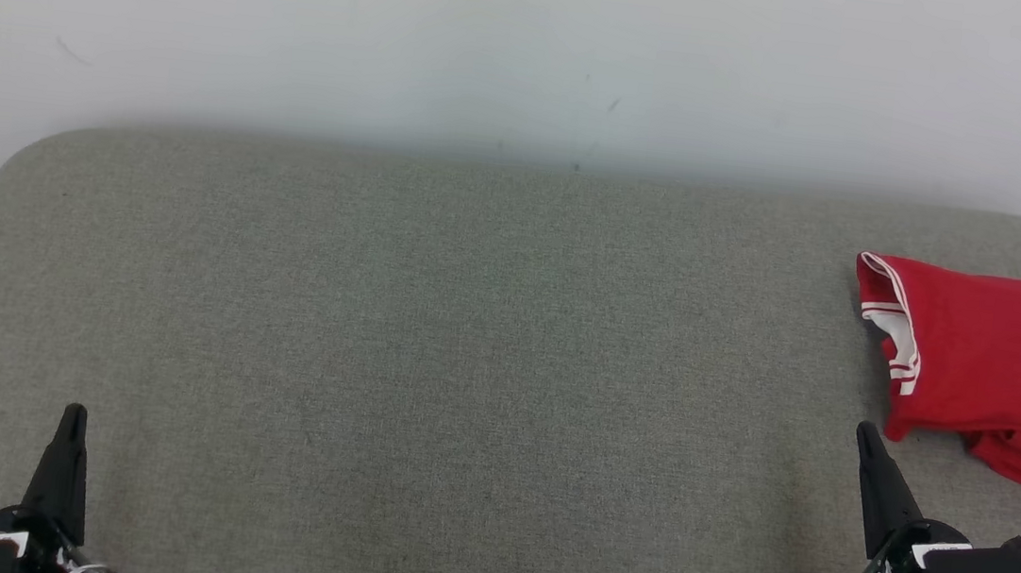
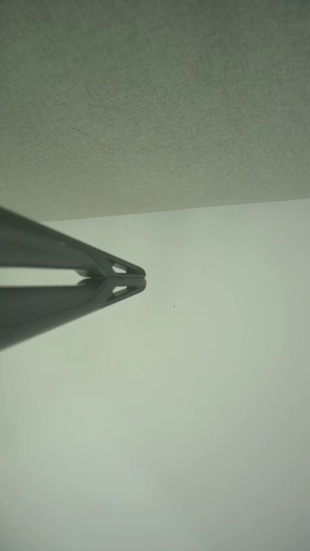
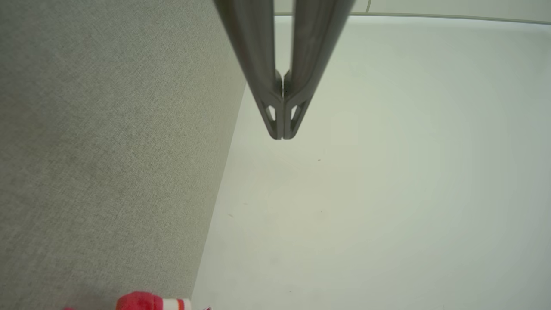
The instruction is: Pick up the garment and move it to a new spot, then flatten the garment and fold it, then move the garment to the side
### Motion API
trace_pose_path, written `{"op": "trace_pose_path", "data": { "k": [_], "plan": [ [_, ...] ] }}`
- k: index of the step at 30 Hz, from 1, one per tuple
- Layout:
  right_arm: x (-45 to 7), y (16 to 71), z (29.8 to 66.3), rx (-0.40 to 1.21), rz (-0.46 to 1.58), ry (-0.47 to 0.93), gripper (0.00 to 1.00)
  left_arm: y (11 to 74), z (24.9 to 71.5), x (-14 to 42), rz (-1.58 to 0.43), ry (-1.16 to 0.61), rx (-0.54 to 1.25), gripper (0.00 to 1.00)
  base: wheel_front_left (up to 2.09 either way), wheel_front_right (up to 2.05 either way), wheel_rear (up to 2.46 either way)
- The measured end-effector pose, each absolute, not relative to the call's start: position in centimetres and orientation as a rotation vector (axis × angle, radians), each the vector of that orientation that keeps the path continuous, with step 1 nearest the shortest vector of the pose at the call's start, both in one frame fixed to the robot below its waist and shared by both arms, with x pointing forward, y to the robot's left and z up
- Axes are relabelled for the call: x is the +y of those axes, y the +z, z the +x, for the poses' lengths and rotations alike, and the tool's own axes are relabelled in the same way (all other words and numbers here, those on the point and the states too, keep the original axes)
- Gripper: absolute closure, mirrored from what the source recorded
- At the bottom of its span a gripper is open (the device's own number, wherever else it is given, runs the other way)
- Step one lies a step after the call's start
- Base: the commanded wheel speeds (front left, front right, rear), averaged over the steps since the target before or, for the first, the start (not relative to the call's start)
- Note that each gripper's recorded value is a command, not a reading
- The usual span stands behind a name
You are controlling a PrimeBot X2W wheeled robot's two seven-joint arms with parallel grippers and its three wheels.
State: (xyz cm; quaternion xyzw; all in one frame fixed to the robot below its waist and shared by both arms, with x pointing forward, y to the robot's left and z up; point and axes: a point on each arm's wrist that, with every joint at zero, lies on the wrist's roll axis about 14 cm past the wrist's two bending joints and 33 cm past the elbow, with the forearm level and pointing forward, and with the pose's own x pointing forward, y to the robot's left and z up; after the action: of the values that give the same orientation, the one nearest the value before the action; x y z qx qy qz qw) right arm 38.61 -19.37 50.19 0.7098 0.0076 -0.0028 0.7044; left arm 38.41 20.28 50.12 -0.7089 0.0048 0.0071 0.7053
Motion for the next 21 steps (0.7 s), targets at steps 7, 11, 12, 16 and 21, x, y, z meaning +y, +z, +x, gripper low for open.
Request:
{"op": "trace_pose_path", "data": {
  "k": [7, 11, 12, 16, 21],
  "plan": [
    [-19.37, 50.18, 38.61, 0.017, 1.578, -0.006, 1.0, 50.11, 38.41, 20.28, -1.576, 0.016, 0.011, 1.0, 0.0, 0.0, 0.0],
    [-19.37, 50.18, 38.61, 0.017, 1.578, -0.006, 1.0, 50.12, 38.41, 20.28, -1.576, 0.015, 0.01, 1.0, 0.0, 0.0, 0.0],
    [-19.38, 50.18, 38.61, 0.017, 1.578, -0.006, 1.0, 50.13, 38.41, 20.27, -1.576, 0.015, 0.01, 1.0, 0.0, 0.0, 0.0],
    [-19.37, 50.19, 38.61, 0.017, 1.578, -0.006, 1.0, 50.13, 38.41, 20.27, -1.576, 0.015, 0.01, 1.0, 0.0, 0.0, 0.0],
    [-19.37, 50.19, 38.61, 0.017, 1.578, -0.006, 1.0, 50.13, 38.41, 20.27, -1.576, 0.015, 0.01, 1.0, 0.0, 0.0, 0.0]
  ]
}}
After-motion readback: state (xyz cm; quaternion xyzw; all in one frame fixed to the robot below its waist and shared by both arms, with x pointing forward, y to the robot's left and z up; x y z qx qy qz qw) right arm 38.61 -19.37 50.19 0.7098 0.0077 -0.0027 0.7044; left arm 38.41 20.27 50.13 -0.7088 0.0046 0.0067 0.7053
